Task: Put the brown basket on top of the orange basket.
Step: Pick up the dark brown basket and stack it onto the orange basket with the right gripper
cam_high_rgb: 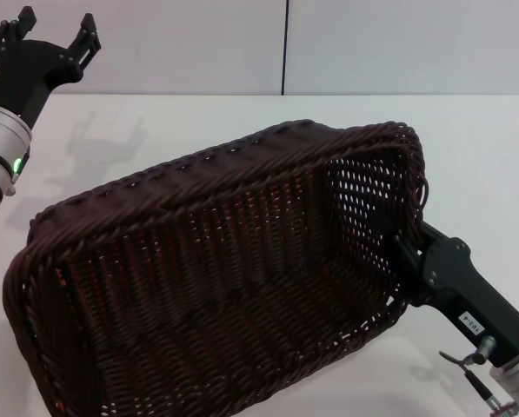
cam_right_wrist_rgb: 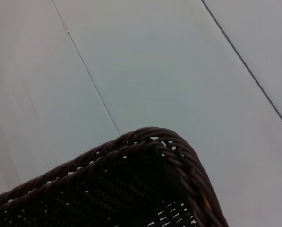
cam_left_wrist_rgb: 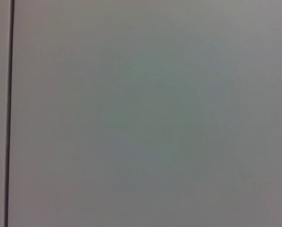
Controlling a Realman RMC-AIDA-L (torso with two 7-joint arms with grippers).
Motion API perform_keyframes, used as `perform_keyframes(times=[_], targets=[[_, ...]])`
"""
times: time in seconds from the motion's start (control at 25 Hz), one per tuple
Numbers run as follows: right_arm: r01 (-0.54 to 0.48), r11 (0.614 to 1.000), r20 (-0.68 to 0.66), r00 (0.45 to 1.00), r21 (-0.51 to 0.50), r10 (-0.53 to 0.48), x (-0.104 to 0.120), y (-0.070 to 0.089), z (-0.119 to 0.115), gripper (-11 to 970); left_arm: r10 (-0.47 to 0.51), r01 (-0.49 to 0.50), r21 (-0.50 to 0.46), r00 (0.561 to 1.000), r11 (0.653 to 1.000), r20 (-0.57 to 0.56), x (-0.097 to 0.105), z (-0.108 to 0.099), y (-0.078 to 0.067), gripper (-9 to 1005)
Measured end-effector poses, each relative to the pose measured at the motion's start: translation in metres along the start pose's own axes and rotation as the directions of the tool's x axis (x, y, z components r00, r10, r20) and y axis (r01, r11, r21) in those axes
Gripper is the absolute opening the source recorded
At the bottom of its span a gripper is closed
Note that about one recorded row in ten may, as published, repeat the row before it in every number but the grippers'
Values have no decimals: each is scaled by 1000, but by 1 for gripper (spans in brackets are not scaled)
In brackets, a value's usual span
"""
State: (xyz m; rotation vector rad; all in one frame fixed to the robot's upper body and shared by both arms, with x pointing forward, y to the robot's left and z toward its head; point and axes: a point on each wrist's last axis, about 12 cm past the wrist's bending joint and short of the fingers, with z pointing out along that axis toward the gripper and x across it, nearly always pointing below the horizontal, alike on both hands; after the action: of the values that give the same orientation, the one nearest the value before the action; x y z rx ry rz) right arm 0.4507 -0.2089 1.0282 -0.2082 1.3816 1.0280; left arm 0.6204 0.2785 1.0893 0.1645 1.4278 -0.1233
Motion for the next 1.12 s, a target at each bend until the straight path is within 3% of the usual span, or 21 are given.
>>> perform_keyframes(times=[0.84,1.12], targets=[[-35,999,-21,999,35,36,8,4,-3,141,6,-6,2,1000,1000,0,-1,1,-1,842],[-32,999,-21,999,33,33,7,3,-2,181,8,-8,4,1000,1000,2,-1,3,-1,842]])
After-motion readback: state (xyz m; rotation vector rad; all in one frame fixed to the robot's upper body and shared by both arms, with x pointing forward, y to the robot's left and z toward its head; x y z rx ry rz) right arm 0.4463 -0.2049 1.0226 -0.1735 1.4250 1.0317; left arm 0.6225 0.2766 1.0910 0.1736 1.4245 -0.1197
